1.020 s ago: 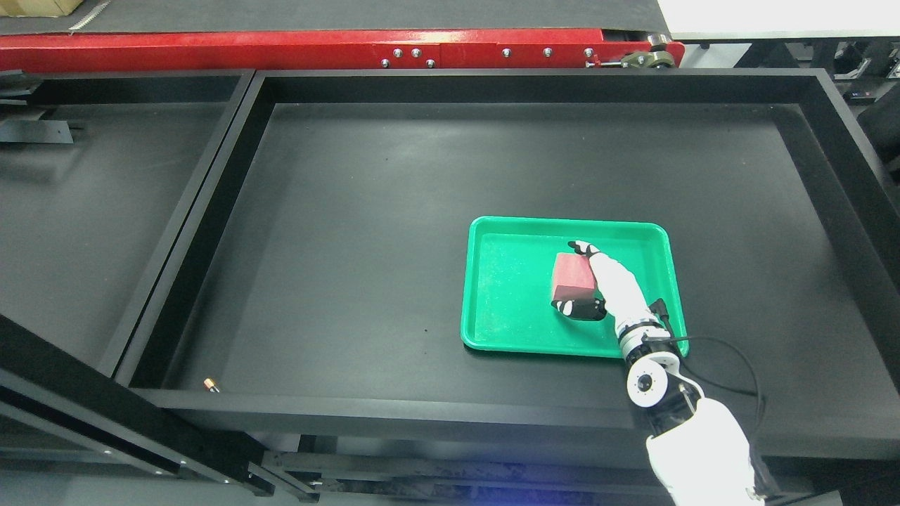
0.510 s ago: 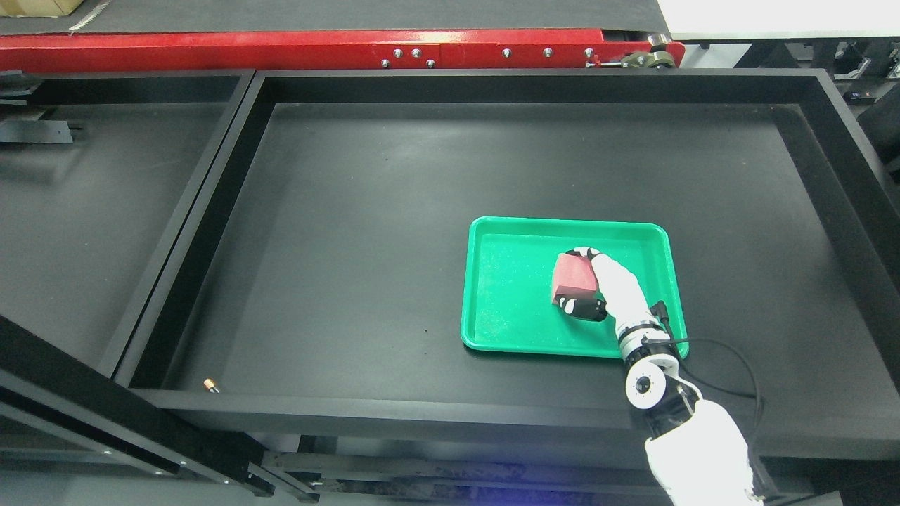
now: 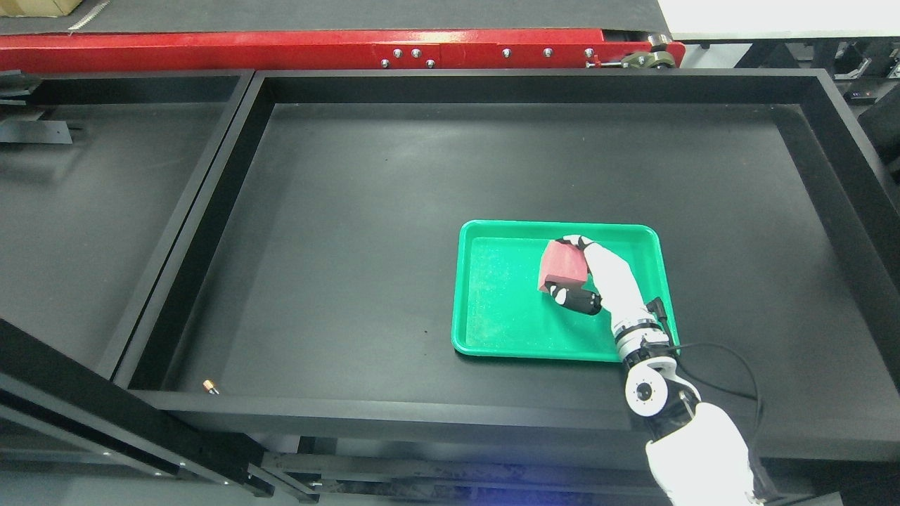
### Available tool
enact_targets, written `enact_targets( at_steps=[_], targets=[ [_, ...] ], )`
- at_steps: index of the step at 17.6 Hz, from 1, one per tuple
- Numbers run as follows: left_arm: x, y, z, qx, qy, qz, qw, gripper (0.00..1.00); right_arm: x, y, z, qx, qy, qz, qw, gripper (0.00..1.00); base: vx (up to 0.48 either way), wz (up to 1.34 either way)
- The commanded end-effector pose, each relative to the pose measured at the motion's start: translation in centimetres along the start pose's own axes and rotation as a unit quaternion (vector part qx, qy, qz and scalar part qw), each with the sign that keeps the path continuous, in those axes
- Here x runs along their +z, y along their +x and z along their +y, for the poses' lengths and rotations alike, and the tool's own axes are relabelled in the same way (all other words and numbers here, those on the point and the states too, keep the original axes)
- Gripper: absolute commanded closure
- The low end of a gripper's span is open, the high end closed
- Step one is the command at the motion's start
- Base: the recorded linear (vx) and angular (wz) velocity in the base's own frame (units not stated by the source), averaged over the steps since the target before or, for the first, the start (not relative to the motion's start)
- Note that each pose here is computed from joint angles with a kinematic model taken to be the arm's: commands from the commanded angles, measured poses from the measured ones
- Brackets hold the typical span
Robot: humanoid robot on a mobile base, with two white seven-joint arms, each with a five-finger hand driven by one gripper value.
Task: Pick pink block from left shelf to tray
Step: 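Lift the pink block up out of the green tray with the right hand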
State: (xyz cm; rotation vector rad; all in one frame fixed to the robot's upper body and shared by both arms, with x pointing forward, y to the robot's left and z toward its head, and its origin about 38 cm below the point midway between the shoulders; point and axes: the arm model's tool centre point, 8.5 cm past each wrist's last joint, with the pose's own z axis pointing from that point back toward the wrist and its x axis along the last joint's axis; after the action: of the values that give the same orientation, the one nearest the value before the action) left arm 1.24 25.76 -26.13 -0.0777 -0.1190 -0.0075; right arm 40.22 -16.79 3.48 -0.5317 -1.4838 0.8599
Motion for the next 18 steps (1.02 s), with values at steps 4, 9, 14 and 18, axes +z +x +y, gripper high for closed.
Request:
enact_targets(
  at_steps=[4,9,14,18],
  targets=[
    [0.2,-0.7,1.0,-0.001,0.007,0.002,1.000,0.00,3.6,0.4,-6.6,-0.028,-0.178,-0.150,0.972,0.95,0.000,0.00],
    [0.2,-0.7,1.0,-0.001,0.007,0.002,1.000,0.00,5.5,0.4,-8.5,-0.093,-0.233,-0.179,0.951,0.95,0.000,0.00],
    [0.2,-0.7,1.0,-0.001,0.007,0.002,1.000,0.00,5.7,0.6,-8.7,-0.095,-0.239,-0.182,0.949,0.95,-0.006,0.00],
    [0.2,-0.7,1.0,-0.001,0.007,0.002,1.000,0.00,5.7,0.6,-8.7,-0.095,-0.238,-0.183,0.949,0.95,-0.046,0.04]
  ],
)
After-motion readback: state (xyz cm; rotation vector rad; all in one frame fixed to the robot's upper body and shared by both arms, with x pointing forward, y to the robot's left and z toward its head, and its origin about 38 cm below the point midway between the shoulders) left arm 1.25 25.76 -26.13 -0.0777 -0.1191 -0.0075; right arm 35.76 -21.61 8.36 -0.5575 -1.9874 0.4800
